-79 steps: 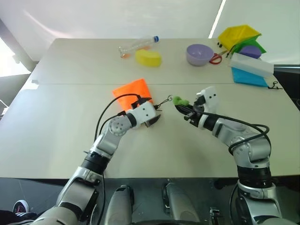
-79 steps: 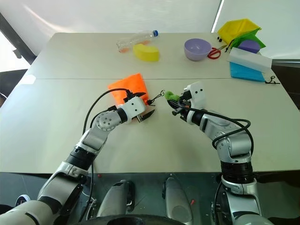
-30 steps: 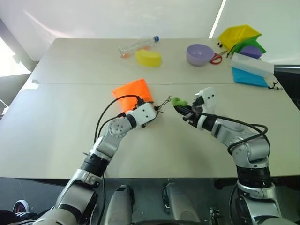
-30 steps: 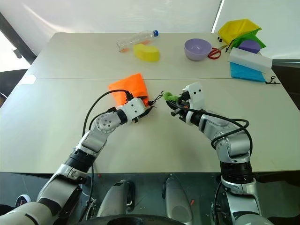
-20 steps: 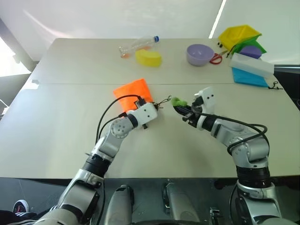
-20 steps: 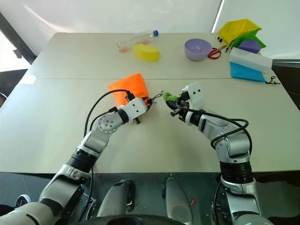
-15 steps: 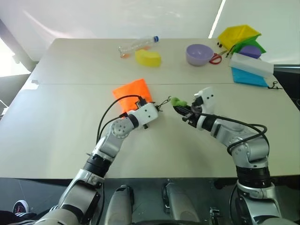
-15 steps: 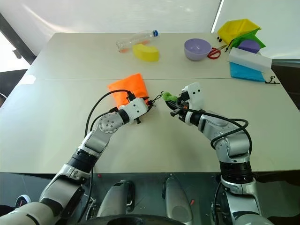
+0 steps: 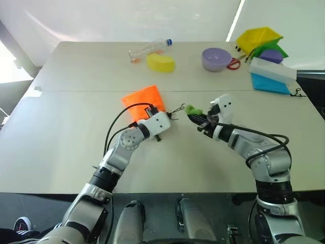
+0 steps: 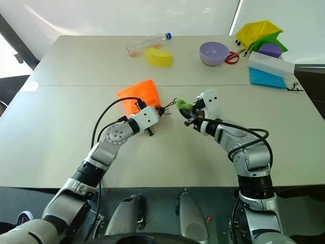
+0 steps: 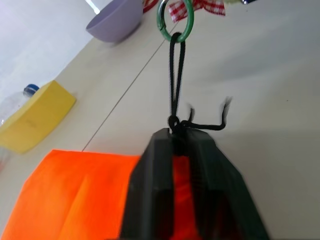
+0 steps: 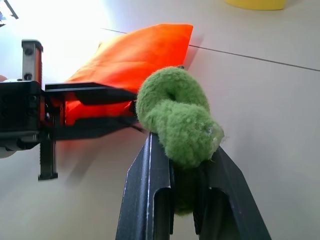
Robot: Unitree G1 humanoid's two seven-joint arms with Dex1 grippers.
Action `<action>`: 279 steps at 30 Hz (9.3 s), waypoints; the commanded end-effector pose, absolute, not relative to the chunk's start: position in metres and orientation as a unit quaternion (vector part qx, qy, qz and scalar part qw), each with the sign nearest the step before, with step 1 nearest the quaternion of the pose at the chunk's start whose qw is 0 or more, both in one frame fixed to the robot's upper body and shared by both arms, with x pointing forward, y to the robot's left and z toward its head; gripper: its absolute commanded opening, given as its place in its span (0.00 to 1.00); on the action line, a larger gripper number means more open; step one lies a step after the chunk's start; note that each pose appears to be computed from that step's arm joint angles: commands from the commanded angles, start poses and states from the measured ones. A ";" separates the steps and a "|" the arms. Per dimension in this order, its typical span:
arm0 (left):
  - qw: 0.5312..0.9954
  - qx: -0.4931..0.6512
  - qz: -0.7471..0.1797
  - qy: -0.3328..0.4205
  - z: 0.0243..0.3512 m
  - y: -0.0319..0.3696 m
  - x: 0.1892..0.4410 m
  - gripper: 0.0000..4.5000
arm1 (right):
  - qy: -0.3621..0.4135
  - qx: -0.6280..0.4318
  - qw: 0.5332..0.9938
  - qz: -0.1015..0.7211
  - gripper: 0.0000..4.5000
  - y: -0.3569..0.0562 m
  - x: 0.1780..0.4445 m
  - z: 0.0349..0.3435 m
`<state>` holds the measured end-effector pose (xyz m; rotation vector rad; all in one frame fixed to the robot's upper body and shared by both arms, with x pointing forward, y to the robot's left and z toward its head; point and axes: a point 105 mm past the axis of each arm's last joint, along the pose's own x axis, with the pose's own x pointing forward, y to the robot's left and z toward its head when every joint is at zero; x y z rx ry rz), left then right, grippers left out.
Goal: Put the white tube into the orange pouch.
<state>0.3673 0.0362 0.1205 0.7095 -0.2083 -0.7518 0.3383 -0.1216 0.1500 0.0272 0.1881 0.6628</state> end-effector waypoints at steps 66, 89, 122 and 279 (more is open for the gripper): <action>0.869 0.248 -0.414 -0.112 0.145 0.052 0.364 0.54 | 0.058 0.013 0.939 0.339 0.00 -0.127 0.331 0.174; 0.782 0.325 -0.515 -0.132 0.155 0.073 0.362 0.54 | 0.115 -0.036 0.958 0.259 0.00 -0.135 0.337 0.128; 0.657 0.405 -0.635 -0.028 0.147 0.039 0.389 0.54 | 0.128 -0.021 0.962 0.240 0.00 -0.134 0.344 0.111; 0.642 0.398 -0.647 0.105 0.124 0.072 0.391 0.19 | 0.058 0.015 0.995 0.076 0.00 -0.181 0.392 0.139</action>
